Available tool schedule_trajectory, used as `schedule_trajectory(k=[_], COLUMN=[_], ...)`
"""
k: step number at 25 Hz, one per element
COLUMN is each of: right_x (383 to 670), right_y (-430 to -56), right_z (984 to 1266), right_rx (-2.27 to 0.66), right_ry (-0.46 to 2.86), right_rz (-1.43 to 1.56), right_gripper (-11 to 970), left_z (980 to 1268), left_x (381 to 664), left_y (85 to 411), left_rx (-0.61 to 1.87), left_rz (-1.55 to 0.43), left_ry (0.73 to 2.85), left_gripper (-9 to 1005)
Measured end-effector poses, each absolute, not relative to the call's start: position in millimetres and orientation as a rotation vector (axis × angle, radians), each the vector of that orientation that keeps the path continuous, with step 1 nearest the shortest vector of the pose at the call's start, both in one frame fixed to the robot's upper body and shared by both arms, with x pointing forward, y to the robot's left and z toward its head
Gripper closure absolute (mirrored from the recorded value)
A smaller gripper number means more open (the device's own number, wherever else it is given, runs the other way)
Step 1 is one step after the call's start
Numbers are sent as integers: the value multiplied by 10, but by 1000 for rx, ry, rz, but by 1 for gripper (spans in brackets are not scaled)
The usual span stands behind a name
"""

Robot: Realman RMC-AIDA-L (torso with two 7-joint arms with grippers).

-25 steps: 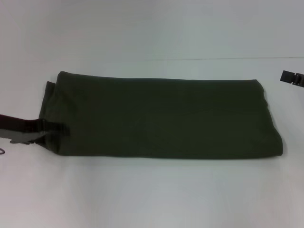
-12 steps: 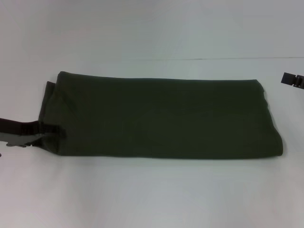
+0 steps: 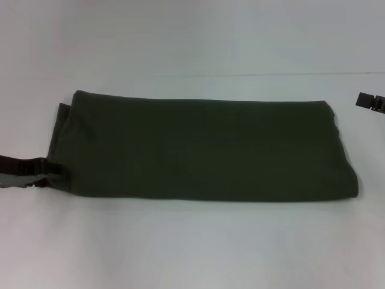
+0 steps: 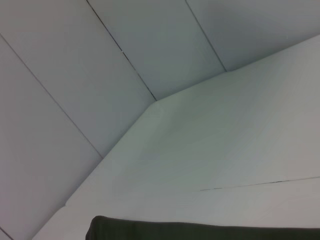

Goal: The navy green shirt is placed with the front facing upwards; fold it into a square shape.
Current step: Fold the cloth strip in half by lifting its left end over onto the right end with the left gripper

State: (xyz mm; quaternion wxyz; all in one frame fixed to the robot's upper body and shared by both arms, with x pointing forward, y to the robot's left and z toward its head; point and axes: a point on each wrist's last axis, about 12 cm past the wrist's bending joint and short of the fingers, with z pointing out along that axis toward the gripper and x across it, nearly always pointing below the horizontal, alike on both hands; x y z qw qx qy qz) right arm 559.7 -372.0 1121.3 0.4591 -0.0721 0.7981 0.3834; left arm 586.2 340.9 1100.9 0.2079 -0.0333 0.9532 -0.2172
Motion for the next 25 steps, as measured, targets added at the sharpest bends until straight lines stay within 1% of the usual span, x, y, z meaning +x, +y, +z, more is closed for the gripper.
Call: schedule_trajectory(k=[5,13,18,23,25], right_x=[5599,5600,5599,5596,5595], right_y=[-3718,-3716,-3710,-3708,-3706], right_z=[11213,11215,11211,11201,11194], right_rx=[-179,-180,-179,-176,-174], right_ry=[1965,1963,1963,1964,1964], right_rz=[943,944,946,945,945], right_gripper=[43,43,44,44,44], left_z=[11007,11003,10990,10975,10962], left_x=[5863,5872,5874,5848,5815], left_y=[3419,3436,3434,3447,3470], left_rx=[-96,-118,-126,-136,-147], left_rz=[-595,-585,-582,-590,-594], left_ry=[2651,2645,2642,2646,2648], left_gripper=[376,622,852,998,998])
